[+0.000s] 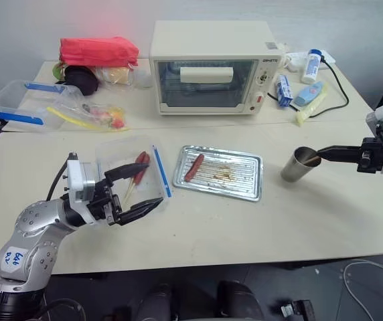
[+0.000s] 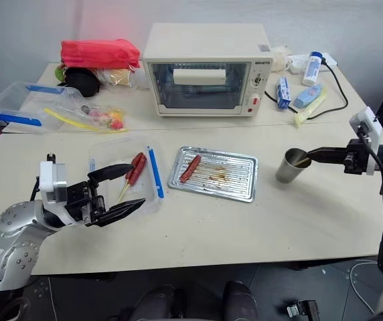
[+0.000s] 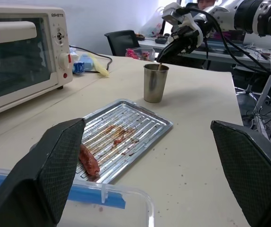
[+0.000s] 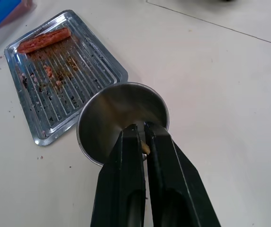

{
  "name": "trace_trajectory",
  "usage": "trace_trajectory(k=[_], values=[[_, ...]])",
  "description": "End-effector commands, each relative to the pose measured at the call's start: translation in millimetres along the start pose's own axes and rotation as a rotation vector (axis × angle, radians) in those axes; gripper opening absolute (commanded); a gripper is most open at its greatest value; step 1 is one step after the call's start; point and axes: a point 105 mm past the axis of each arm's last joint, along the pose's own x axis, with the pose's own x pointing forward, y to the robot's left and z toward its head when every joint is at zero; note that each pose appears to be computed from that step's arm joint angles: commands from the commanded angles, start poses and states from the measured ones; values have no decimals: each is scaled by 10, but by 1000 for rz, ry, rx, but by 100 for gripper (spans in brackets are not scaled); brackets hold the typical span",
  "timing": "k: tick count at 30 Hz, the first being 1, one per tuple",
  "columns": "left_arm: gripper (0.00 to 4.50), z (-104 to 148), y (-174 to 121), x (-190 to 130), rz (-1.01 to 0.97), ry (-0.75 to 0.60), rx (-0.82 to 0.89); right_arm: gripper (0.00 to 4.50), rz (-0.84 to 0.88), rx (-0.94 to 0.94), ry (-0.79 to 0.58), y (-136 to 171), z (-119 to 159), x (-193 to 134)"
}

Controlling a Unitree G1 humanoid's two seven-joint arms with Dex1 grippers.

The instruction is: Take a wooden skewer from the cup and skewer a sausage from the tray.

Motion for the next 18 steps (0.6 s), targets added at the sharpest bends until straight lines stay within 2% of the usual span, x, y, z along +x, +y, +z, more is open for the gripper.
trace_trajectory(k=[1,5,11,15,18], values=[[450,69,10,30,-10,-27,43,8,44,-89,-66,93,359,-157],[450,56,32,45,-11,-40,45,8,72,-112,-51,234,601,-259],[450,5,31,54,-31,-41,48,8,217,-51,-56,684,924,-381],[450,19,4,145,-69,-69,48,8,409,-25,-167,997,1166,-279],[450,58,-5,255,-92,-112,39,8,591,19,-215,1255,1194,-107]])
